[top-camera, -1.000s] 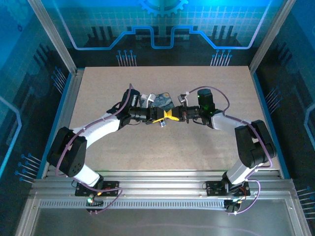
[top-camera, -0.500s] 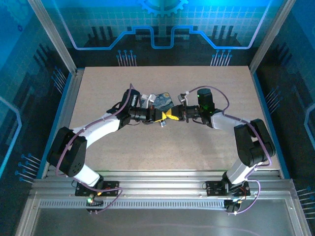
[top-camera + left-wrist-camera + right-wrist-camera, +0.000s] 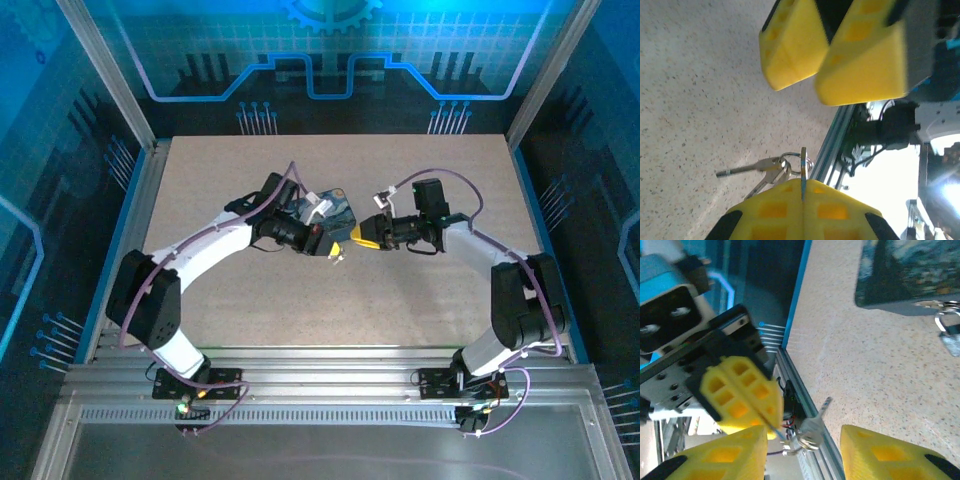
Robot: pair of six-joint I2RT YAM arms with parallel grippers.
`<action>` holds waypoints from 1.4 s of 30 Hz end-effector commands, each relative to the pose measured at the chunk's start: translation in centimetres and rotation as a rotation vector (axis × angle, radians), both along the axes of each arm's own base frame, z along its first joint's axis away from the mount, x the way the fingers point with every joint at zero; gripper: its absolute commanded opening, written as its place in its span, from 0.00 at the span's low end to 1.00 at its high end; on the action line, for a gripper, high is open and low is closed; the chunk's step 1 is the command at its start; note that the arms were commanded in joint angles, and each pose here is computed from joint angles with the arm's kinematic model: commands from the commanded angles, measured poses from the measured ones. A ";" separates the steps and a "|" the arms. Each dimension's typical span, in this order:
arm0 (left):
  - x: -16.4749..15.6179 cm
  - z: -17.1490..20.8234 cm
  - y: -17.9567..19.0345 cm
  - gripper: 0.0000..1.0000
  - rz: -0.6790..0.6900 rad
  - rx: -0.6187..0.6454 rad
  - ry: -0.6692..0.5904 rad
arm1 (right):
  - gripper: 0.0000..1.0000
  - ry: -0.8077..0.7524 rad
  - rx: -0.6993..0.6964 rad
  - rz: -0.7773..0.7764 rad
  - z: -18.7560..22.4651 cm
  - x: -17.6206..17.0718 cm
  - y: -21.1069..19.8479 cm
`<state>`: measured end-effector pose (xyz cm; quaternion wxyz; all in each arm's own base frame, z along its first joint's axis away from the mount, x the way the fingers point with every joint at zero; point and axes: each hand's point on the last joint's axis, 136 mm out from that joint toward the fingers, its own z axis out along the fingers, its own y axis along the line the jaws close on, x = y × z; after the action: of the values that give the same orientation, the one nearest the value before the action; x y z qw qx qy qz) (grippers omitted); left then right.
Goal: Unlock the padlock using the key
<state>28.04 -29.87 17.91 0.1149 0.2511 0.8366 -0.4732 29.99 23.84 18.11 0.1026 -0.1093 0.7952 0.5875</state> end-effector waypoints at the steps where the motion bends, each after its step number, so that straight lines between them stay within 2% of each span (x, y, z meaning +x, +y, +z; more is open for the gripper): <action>1: -1.4 0.4 -0.1 0.00 -0.102 -0.012 0.008 | 0.43 -0.152 0.070 0.122 2.9 -1.9 0.8; 7: -1.2 1.4 -0.6 0.00 -0.125 -0.043 -0.003 | 0.42 -0.197 0.103 0.179 3.2 -2.7 0.8; 12: -1.4 2.0 -0.6 0.00 -0.131 -0.063 -0.012 | 0.34 -0.184 0.135 0.221 2.8 -3.1 1.4; 26: -0.9 4.4 -0.1 0.00 -0.110 -0.151 -0.060 | 0.34 -0.176 0.140 0.277 3.1 -4.1 2.7; 42: -1.3 4.9 0.3 0.00 -0.110 -0.192 -0.070 | 0.35 -0.153 0.107 0.242 2.4 -3.2 3.3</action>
<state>27.15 -29.65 21.29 0.1273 0.2898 0.7890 -0.5266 27.03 26.49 20.64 0.1029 -0.2393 0.7336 0.6277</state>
